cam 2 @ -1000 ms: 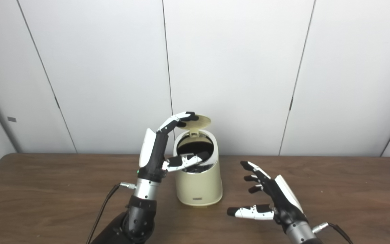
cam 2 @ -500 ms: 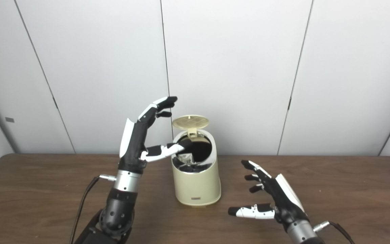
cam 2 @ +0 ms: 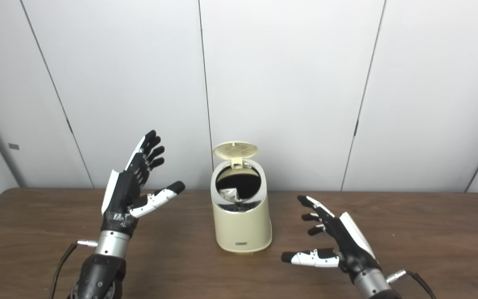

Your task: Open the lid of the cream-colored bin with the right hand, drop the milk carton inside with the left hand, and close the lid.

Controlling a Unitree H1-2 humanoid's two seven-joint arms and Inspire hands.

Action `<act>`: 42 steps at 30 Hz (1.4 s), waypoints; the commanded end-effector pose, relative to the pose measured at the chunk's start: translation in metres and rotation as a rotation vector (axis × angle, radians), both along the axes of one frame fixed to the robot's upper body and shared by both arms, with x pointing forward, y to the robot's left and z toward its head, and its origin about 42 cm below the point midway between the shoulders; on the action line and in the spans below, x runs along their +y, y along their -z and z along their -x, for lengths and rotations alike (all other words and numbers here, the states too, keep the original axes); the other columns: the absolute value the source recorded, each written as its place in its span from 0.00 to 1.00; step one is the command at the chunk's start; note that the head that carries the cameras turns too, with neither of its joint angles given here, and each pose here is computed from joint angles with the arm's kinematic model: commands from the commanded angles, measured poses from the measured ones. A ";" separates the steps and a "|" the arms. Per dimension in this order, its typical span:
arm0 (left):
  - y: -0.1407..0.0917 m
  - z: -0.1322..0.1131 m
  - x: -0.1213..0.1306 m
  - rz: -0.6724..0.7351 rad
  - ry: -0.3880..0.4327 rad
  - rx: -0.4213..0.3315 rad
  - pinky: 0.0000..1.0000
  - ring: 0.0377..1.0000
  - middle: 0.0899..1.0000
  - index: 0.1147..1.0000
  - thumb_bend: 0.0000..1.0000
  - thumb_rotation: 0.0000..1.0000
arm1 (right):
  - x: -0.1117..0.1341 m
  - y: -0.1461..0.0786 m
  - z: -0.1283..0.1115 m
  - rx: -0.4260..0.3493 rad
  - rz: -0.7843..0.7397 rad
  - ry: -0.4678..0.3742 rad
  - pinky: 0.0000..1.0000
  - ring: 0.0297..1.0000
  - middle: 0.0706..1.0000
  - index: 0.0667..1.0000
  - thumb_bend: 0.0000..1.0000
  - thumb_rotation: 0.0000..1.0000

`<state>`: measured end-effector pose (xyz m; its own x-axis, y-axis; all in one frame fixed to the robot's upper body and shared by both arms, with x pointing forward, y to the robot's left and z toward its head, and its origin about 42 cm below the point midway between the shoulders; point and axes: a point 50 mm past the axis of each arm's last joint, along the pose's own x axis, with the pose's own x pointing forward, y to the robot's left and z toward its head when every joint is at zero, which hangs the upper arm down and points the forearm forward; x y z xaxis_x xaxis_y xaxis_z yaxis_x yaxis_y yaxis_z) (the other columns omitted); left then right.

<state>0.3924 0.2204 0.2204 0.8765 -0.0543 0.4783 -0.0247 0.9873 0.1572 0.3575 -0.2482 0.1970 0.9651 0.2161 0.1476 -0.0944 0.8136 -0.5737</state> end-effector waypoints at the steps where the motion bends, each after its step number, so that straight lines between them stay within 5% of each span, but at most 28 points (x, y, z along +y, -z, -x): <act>1: -0.014 0.001 0.007 -0.010 -0.002 -0.050 0.82 0.88 0.92 1.00 0.85 0.36 | -0.002 -0.027 -0.010 -0.112 0.013 -0.017 0.64 0.79 0.89 0.87 0.79 0.35; 11: 0.024 0.014 0.016 -0.056 -0.026 0.108 0.73 0.77 0.83 0.90 0.88 0.37 | 0.004 -0.045 -0.021 -0.170 -0.012 -0.048 0.67 0.80 0.88 0.87 0.77 0.30; 25: 0.072 0.026 0.015 -0.024 0.015 0.255 0.54 0.62 0.67 0.69 0.79 0.20 | 0.023 -0.093 -0.047 -0.275 0.019 -0.085 0.69 0.83 0.89 0.88 0.78 0.41; 42: 0.103 0.032 0.003 0.004 0.023 0.333 0.59 0.66 0.68 0.70 0.76 0.14 | 0.055 -0.173 -0.079 -0.337 0.179 -0.110 0.66 0.82 0.86 0.87 0.82 0.44</act>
